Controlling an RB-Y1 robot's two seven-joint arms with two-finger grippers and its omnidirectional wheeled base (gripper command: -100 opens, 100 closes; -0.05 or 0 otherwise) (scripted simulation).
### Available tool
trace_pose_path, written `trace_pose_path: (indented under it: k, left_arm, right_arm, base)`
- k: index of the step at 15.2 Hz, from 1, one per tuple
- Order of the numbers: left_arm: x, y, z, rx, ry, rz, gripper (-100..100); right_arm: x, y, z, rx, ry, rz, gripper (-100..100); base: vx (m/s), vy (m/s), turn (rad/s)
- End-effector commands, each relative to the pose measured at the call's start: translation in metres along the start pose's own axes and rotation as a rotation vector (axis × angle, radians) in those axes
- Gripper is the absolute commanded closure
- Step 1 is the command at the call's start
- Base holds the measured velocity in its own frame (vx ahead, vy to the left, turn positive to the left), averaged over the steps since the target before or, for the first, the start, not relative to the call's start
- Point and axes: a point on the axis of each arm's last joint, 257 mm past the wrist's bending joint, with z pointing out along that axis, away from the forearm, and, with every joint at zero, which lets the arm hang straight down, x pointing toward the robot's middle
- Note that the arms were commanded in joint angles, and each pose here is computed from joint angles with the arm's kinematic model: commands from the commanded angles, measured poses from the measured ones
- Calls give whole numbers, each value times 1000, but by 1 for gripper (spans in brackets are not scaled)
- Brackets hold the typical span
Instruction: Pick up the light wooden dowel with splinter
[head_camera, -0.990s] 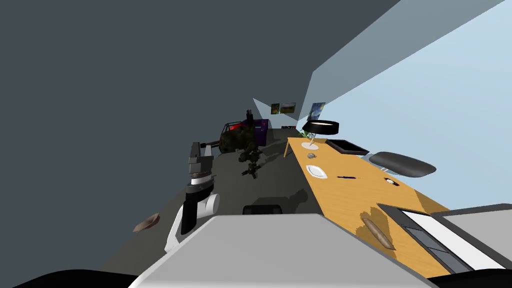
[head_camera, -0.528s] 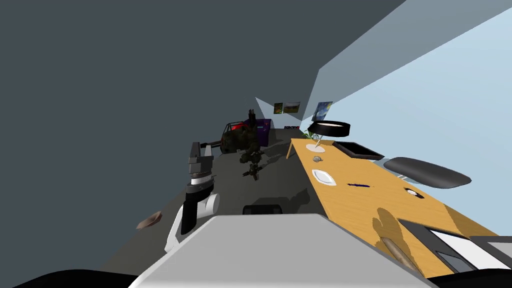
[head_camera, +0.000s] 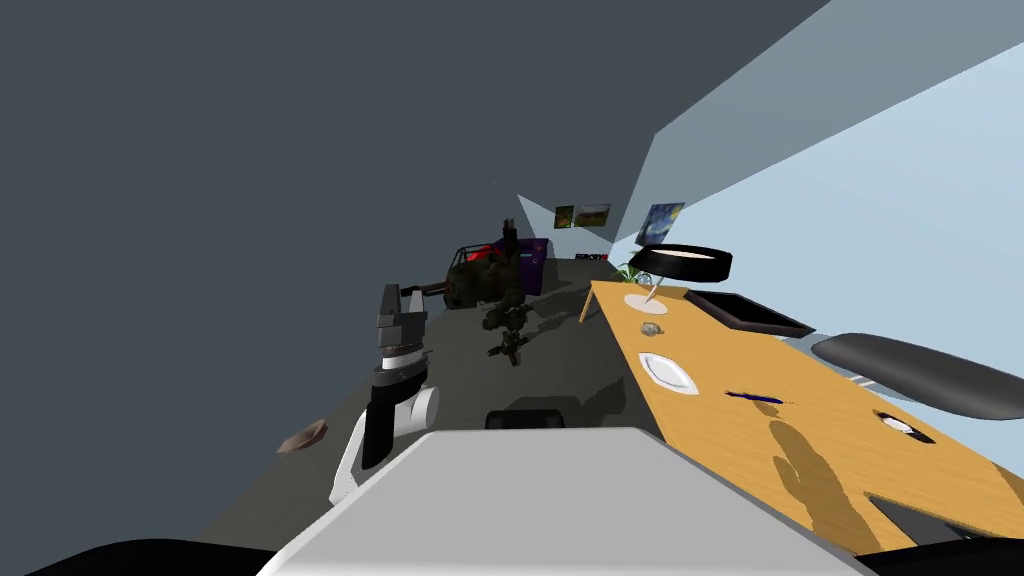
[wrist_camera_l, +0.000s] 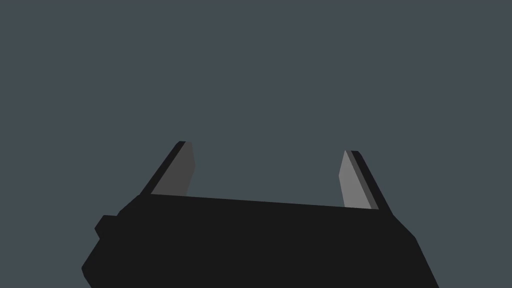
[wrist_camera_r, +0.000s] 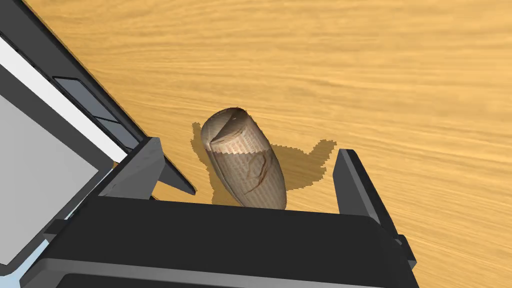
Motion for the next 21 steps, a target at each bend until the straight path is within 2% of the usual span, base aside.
trace_pose_path:
  k: [1,2,4,6,9,10,11,12,13,14,15,16,18,21]
  left_arm:
    - [0,0,0,0,0,0,0]
    - [0,0,0,0,0,0,0]
    - [0,0,0,0,0,0,0]
    - [0,0,0,0,0,0,0]
    - [0,0,0,0,0,0,0]
    - [0,0,0,0,0,0,0]
    - [0,0,0,0,0,0,0]
    - [0,0,0,0,0,0,0]
    - [0,0,0,0,0,0,0]
    - [0,0,0,0,0,0,0]
    - [0,0,0,0,0,0,0]
    - [0,0,0,0,0,0,0]
    - [0,0,0,0,0,0,0]
    - [0,0,0,0,0,0,0]
  right_arm:
    - [19,-21,-2,49,37,-31,-100]
    - [33,-36,-5,87,67,-56,-100]
    - [33,-38,-5,89,68,-56,-100]
    - [58,-59,-11,142,121,-99,-100]
    - [58,-59,-11,142,121,-99,-100]
    - [78,-67,-15,171,162,-131,-100]
    - [86,-67,-15,176,178,-142,-100]
    - [98,-57,-14,167,197,-152,-100]
    - [98,-57,-14,167,197,-152,-100]
    - [103,-69,-18,191,208,-154,-100]
    - [98,-57,-14,167,197,-152,-100]
    - [99,-61,-15,172,197,-153,-100]
    - [101,-39,-7,175,205,-140,-100]
    - [100,-42,-8,176,205,-141,-100]
  base:
    - [107,-17,84]
    - [143,-39,176]
    - [128,-42,78]
    - [104,-25,80]
    - [75,-28,40]
    - [64,-22,74]
    - [101,-49,152]
    - [114,-79,137]
    - [108,-81,70]
    - [80,-55,12]
    - [41,-33,-21]
    - [17,-16,-7]
    - [-68,-63,75]
    - [-86,-64,36]
